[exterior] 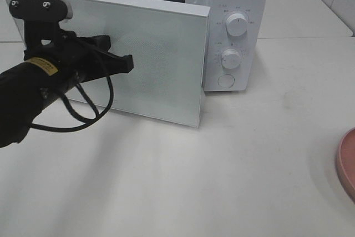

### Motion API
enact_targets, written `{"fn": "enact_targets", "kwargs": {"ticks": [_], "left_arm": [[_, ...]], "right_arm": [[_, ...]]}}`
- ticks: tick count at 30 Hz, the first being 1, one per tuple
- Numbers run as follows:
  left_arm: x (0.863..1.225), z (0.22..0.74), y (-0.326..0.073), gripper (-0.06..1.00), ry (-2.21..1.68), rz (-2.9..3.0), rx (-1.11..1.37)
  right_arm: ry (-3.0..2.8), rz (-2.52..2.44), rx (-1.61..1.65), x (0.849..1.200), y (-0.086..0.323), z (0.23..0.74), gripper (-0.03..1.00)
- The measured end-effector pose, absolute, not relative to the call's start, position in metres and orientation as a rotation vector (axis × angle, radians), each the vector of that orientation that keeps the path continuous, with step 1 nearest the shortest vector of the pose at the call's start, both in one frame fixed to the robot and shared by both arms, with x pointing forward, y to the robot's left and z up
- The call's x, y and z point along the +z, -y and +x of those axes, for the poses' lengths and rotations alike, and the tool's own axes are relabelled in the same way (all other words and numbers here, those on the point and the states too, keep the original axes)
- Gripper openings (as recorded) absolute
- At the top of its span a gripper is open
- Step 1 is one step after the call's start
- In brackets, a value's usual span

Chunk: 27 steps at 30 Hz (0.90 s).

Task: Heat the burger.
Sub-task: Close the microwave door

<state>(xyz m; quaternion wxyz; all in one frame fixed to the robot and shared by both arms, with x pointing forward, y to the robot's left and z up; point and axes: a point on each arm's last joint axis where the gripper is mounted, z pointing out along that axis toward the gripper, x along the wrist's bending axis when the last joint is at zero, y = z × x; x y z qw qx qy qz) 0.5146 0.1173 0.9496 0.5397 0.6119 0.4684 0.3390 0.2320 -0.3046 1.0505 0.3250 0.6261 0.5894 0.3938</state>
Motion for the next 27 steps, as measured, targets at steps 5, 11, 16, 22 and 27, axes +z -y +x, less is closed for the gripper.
{"fn": "enact_targets", "kwargs": {"ticks": [5, 11, 16, 22, 27], "left_arm": [[0.953, 0.527, -0.104, 0.0, -1.126, 1.445, 0.817], [0.958, 0.551, -0.086, 0.0, -1.165, 1.431, 0.808], [0.953, 0.558, -0.068, 0.0, -1.161, 1.502, 0.764], [0.951, 0.568, -0.057, 0.0, -1.169, 1.523, 0.768], [0.95, 0.573, -0.05, 0.0, -1.182, 1.55, 0.757]], "right_arm": [[-1.545, 1.641, 1.032, 1.05, 0.305, 0.232, 0.75], [-1.545, 1.641, 1.032, 1.05, 0.305, 0.232, 0.75], [-1.545, 1.641, 1.032, 1.05, 0.305, 0.232, 0.75], [-1.545, 1.641, 1.032, 1.05, 0.305, 0.232, 0.75], [-1.545, 1.641, 1.032, 1.05, 0.305, 0.232, 0.75]]}}
